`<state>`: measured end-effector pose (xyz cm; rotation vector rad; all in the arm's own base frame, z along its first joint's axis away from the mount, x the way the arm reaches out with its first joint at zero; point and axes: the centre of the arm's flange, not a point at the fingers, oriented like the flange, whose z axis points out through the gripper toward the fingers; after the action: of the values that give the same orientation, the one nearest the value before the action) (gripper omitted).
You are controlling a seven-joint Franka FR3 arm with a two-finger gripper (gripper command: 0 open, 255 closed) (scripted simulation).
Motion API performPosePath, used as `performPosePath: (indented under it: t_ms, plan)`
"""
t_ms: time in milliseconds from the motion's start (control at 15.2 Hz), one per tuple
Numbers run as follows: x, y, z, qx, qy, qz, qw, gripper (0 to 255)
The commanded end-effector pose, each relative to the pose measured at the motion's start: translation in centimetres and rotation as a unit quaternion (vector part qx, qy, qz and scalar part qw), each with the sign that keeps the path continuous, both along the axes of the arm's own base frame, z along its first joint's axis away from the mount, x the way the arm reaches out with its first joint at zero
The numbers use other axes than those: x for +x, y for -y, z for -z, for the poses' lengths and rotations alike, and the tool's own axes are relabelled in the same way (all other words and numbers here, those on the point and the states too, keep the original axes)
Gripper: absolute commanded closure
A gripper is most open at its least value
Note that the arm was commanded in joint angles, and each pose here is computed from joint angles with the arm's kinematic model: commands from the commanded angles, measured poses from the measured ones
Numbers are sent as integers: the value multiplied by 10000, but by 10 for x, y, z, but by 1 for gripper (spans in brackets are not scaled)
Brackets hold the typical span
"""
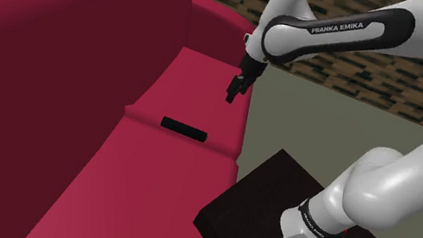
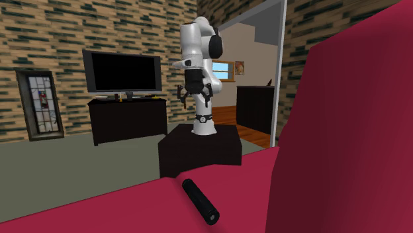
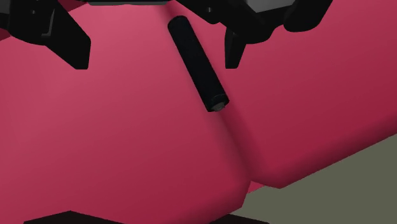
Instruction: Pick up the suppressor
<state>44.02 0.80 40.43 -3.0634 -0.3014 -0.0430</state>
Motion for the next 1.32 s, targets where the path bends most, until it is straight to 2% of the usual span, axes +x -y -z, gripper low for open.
performPosePath:
  t_ms: [0, 594, 1254]
  plan:
    - [16, -1, 25, 0, -13, -122, 9999, 0]
    - [76, -6, 129, 5, -109, -646, 9978, 0]
    - [139, -20, 247, 10, -215, -1227, 9922, 0]
